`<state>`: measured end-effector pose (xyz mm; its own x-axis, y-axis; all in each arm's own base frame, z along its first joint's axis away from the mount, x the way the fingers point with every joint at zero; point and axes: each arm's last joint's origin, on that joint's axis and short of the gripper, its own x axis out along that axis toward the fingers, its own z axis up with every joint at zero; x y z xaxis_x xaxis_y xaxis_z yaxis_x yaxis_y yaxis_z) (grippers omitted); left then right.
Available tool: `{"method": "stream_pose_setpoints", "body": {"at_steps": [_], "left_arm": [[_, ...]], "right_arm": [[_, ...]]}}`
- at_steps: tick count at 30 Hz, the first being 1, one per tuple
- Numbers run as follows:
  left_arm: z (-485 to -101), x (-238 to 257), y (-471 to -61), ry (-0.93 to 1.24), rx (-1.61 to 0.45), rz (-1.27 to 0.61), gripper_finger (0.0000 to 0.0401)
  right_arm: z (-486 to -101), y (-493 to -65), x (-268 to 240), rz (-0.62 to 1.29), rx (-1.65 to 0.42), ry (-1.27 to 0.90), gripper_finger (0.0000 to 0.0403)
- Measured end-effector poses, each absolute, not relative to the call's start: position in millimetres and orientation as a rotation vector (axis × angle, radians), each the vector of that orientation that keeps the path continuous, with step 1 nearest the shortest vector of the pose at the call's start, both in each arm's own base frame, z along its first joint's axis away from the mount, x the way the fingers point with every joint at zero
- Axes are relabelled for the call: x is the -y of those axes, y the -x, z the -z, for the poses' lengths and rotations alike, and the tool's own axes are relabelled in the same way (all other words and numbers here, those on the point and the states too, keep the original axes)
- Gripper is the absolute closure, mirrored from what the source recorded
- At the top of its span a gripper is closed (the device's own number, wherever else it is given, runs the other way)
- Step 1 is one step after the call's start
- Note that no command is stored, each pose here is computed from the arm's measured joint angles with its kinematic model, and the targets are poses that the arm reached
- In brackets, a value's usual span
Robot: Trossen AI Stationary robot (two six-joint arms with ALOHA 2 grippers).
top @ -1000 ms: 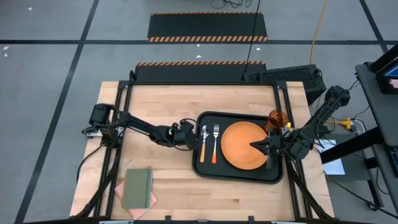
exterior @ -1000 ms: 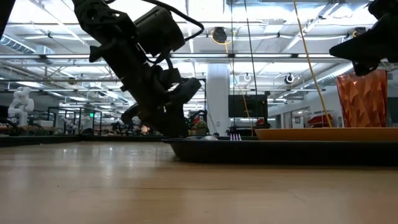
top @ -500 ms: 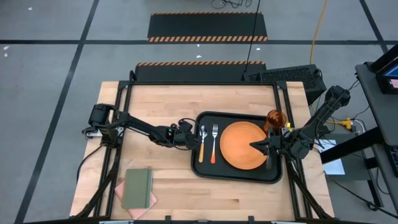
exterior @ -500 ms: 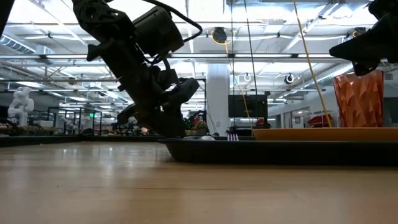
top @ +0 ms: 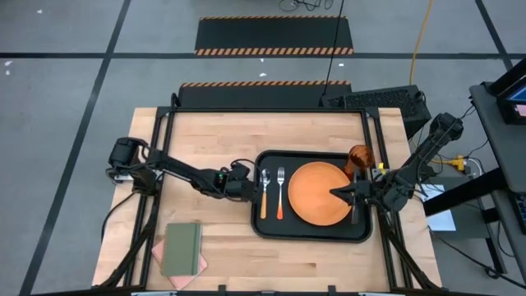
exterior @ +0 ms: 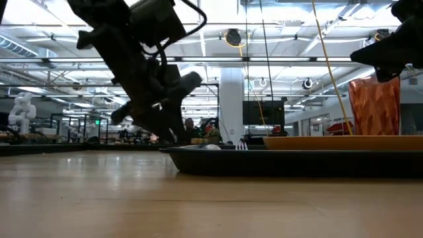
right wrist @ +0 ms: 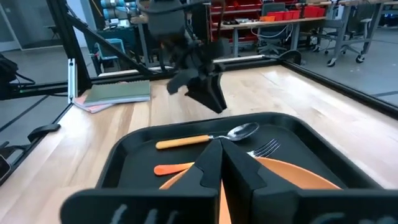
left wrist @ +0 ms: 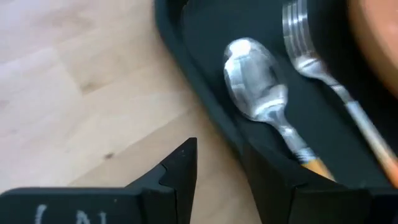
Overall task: Pick and place plate/cup/fork/spoon on tray
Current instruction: Return to Home Position
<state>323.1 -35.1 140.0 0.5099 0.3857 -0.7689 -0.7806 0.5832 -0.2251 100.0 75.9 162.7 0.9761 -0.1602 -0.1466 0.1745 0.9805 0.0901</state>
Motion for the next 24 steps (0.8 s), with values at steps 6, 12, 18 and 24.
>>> {"method": "stream_pose_setpoints", "body": {"at_steps": [6,12,18,24], "left_arm": [[-169,46,-314,0.527,-0.735,-0.638,0.0268],[-216,70,-295,0.279,-0.650,-0.427,0.0268],[-236,86,-269,0.090,-0.576,-0.319,0.0268],[-212,81,-247,0.057,-0.534,-0.299,0.0268]], "right_arm": [[-162,-100,-80,0.039,-0.170,-0.101,0.0403],[-163,-100,-85,-0.135,-0.194,-0.075,0.0403],[-163,-99,-85,-0.181,-0.199,0.010,0.0403],[-163,-98,-85,-0.211,-0.193,0.058,0.0403]]}}
